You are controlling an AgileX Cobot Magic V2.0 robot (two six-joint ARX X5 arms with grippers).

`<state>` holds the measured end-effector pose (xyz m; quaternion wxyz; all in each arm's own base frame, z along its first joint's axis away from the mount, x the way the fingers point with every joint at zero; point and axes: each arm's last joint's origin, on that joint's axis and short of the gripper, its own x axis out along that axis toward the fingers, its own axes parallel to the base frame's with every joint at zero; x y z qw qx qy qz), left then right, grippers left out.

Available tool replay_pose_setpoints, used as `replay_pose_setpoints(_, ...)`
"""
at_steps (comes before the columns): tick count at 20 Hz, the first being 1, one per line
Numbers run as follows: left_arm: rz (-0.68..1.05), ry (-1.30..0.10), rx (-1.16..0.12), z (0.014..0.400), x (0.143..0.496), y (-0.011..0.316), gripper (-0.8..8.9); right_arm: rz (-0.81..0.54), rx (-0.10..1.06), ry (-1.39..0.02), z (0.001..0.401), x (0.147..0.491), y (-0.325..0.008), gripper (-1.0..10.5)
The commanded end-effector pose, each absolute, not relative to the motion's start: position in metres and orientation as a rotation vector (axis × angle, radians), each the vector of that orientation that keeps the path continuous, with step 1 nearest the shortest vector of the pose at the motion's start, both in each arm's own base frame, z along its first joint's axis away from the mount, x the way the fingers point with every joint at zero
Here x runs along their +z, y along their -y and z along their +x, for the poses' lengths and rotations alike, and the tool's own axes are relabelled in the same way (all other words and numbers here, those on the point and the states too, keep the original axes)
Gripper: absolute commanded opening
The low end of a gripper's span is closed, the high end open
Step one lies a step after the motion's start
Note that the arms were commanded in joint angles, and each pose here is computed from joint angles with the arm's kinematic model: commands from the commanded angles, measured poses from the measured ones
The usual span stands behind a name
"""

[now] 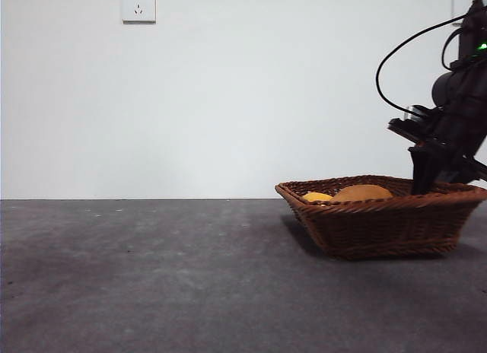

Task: Help me put the vegetables on the table into the basket

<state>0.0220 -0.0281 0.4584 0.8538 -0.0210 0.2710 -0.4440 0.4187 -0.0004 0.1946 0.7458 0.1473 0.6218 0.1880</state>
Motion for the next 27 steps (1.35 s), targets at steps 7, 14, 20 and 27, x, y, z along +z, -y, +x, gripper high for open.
replay_pose_setpoints(7,-0.069,-0.584,-0.927,0.022,0.457,0.028,-0.05,0.266,0.418,-1.352,0.436,0.189,0.002,-0.1)
replay_pose_setpoints(14,-0.029,-0.563,-0.904,0.023,0.457,0.027,-0.05,0.278,0.339,-1.345,0.438,0.190,0.003,6.2)
replay_pose_setpoints(20,0.057,-0.524,-0.738,0.027,0.456,0.024,-0.04,0.229,0.298,-1.222,0.406,0.269,0.003,4.6)
replay_pose_setpoints(27,0.159,-0.513,-0.620,0.036,0.456,0.026,-0.04,0.112,0.291,-0.752,0.255,0.443,-0.010,-0.1)
